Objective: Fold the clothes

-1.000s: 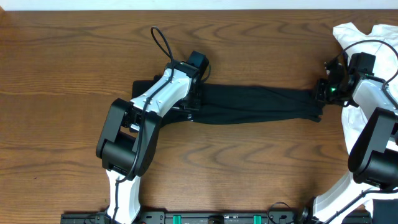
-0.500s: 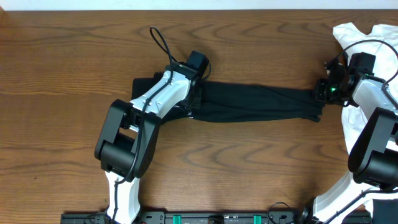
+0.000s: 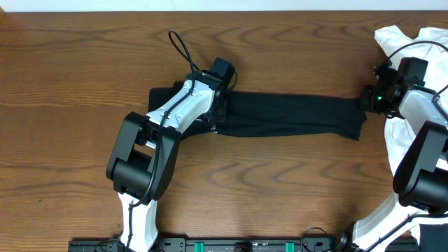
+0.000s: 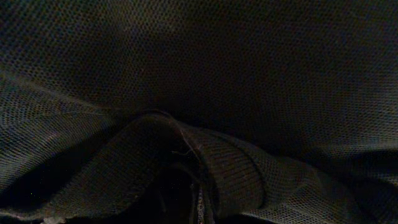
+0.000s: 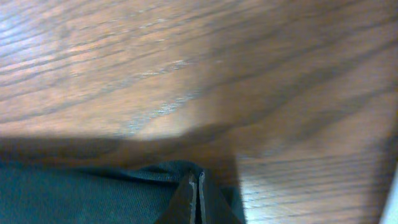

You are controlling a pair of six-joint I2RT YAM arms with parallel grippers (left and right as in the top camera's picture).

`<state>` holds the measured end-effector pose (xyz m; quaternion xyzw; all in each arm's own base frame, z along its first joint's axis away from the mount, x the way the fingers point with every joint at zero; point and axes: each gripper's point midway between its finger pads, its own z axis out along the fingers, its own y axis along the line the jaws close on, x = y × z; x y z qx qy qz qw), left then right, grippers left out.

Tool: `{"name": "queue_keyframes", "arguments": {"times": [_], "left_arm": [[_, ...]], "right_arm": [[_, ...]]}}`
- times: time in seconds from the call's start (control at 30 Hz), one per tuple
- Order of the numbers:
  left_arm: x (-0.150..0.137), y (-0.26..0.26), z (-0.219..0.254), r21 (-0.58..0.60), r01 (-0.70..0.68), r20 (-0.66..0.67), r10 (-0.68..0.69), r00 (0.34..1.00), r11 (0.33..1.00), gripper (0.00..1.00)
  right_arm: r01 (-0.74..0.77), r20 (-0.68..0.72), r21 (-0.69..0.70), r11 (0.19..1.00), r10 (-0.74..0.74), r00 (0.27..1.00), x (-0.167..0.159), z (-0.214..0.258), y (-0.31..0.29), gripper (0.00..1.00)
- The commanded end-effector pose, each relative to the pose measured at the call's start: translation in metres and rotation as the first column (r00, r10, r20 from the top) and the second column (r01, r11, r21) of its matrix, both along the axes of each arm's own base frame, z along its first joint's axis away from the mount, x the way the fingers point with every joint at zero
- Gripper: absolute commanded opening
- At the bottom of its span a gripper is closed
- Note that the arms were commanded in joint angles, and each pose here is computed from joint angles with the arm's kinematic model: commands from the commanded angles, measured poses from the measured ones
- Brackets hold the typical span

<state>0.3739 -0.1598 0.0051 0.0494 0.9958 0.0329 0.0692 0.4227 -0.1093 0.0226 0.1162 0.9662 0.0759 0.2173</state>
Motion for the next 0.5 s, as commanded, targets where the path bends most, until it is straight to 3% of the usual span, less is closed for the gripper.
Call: {"name": "queue_keyframes", "arguments": {"times": [0.0, 0.33, 0.43, 0.47], "left_arm": [[-0.015, 0.016, -0.017, 0.052, -0.005, -0.060, 0.008, 0.998, 0.999, 0.06], [-0.015, 0.016, -0.017, 0.052, -0.004, -0.061, 0.007, 0.998, 0.999, 0.06], [-0.015, 0.016, -0.017, 0.052, -0.005, -0.060, 0.008, 0.998, 0.999, 0.06], [-0.015, 0.016, -0.017, 0.052, -0.004, -0.060, 0.007, 0.998, 0.999, 0.06]], "right_arm": [[0.049, 0.020, -0.041, 0.998, -0.048, 0.999, -0.003, 0.009, -0.021, 0.01], [0.054, 0.102, -0.069, 0.996, -0.046, 0.994, 0.015, 0.019, -0.028, 0.02], [0.055, 0.143, -0.079, 0.995, -0.043, 0.989, 0.023, 0.024, -0.030, 0.43], [0.051, 0.155, -0.073, 0.996, -0.039, 0.987, 0.025, 0.026, -0.029, 0.50]]}}
